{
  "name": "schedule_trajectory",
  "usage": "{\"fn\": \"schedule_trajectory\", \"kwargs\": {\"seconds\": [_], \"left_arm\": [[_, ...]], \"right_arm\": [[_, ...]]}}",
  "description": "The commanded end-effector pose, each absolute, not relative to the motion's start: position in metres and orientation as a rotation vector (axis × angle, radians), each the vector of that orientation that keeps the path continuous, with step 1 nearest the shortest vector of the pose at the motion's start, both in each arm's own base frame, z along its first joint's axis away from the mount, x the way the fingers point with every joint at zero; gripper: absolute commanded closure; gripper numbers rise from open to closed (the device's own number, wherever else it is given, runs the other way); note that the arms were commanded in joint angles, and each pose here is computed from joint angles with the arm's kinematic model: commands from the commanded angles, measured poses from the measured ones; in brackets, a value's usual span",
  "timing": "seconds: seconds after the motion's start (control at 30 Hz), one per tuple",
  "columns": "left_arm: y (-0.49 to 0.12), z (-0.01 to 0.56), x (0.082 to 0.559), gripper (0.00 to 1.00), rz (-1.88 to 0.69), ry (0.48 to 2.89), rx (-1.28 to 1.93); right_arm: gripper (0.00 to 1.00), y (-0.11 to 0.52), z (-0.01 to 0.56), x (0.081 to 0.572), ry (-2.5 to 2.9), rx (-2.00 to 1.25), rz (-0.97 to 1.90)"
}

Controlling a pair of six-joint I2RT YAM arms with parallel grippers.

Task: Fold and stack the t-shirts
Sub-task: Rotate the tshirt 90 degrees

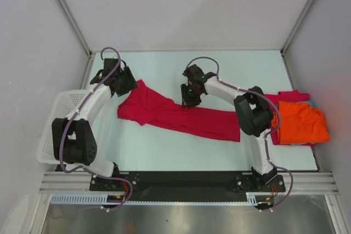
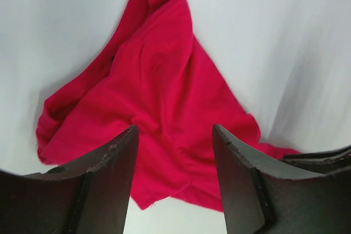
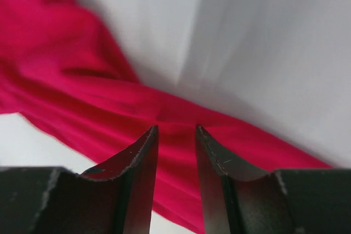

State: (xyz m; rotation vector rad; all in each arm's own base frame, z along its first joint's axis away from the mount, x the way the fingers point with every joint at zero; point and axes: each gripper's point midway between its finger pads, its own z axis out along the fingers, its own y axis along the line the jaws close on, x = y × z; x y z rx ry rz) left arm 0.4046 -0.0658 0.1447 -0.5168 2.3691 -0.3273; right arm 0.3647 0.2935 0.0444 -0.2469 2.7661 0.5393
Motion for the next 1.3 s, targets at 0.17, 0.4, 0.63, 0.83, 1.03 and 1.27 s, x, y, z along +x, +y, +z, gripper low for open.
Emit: {"fn": "schedule_trajectory", "kwargs": {"seconds": [0.17, 0.4, 0.63, 0.83, 1.03, 1.27], "left_arm": [[-0.056, 0.150, 0.361, 0.38, -0.279, 2.345, -0.441], [-0.058, 0.145, 0.336, 0.38, -0.301, 2.365, -0.438], [-0.056, 0.166, 0.319, 0.38, -0.314, 2.318, -0.411], [-0.053, 0.163, 0.310, 0.38, -0.292, 2.335, -0.400], [-0.053, 0.162, 0.301, 0.37, -0.290, 2.351, -0.389], [-0.051, 0.171, 0.291, 0.37, -0.290, 2.332, -0.375]], "right_arm": [[0.59, 0.402, 0.109, 0.365, 2.591, -0.541, 0.791], [0.57, 0.443, 0.109, 0.375, 2.575, -0.586, 0.926], [0.58, 0.457, 0.038, 0.376, 2.685, -0.550, 0.956], [0.57, 0.455, 0.011, 0.379, 2.720, -0.539, 0.924], [0.74, 0.415, -0.013, 0.419, 2.771, -0.308, 0.741], [0.74, 0.324, -0.029, 0.476, 2.776, -0.027, 0.349]]}}
